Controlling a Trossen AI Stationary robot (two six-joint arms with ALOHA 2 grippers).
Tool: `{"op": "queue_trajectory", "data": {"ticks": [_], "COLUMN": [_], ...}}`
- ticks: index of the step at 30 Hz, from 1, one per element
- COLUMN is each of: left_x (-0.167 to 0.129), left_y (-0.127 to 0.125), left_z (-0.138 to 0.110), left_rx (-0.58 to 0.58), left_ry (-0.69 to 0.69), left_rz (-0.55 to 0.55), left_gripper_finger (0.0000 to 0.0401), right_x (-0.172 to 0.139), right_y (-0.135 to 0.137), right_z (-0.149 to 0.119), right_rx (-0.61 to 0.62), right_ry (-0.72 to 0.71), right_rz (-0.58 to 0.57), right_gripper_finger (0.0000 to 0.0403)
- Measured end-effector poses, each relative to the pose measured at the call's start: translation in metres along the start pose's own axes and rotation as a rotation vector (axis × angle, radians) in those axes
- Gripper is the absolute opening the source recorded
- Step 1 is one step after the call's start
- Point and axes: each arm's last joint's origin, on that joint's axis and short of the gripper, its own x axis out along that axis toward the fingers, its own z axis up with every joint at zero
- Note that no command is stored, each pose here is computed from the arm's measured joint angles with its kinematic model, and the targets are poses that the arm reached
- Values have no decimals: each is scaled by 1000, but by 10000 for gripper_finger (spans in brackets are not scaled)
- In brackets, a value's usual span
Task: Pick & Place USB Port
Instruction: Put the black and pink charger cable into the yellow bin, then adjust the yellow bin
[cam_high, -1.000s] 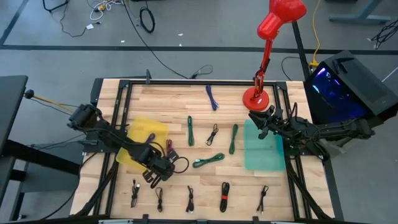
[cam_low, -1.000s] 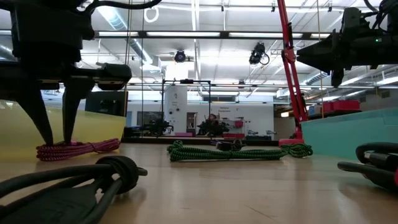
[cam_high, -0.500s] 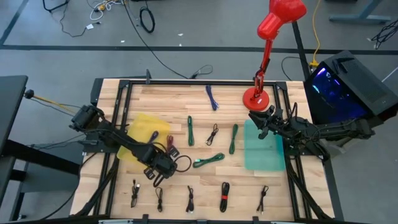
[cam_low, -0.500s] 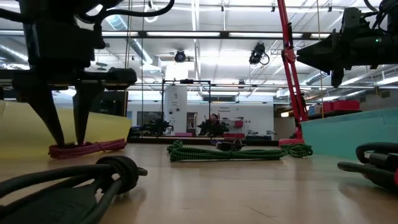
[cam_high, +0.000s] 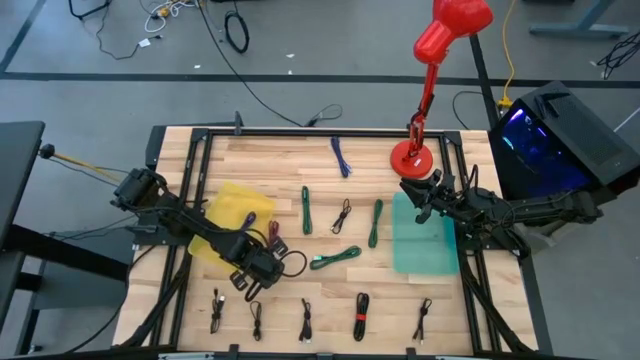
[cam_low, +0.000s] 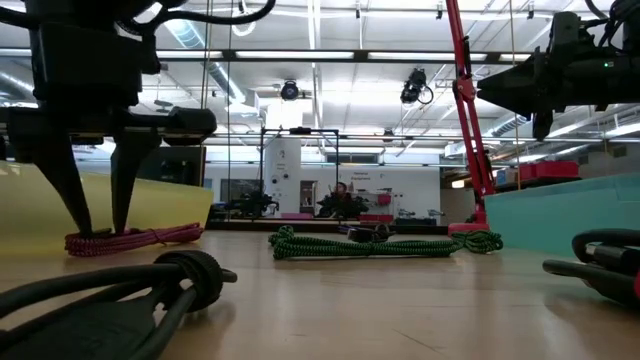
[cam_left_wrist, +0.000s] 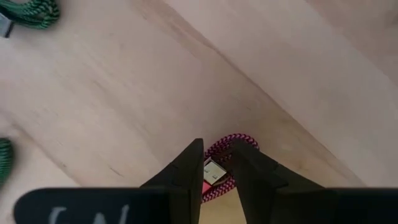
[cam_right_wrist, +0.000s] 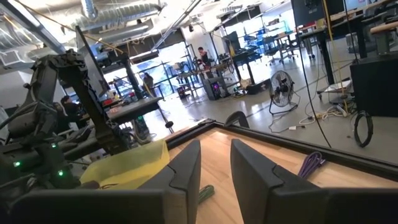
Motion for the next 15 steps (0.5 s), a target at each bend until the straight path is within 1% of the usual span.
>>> {"op": "queue_trajectory", "data": {"ticks": [3, 6, 9, 12, 15], "left_x": [0, -1, 0, 0, 0], "left_y": [6, 18, 27, 31, 31], "left_z": [2, 2, 3, 1, 1], "left_rx": [15, -22, -79, -119, -127], "left_ry": [0, -14, -48, -46, -49], "left_rz": [65, 136, 159, 163, 170], "left_gripper_finger": [89, 89, 89, 89, 89], "right_x": [0, 0, 0, 0, 0], "right_y": [0, 0, 0, 0, 0], "right_z": [0, 0, 0, 0, 0], "right_rx": [0, 0, 4, 6, 1], "right_ry": [0, 0, 0, 0, 0], "right_rz": [0, 0, 0, 0, 0], "right_gripper_finger": [91, 91, 91, 91, 91]}}
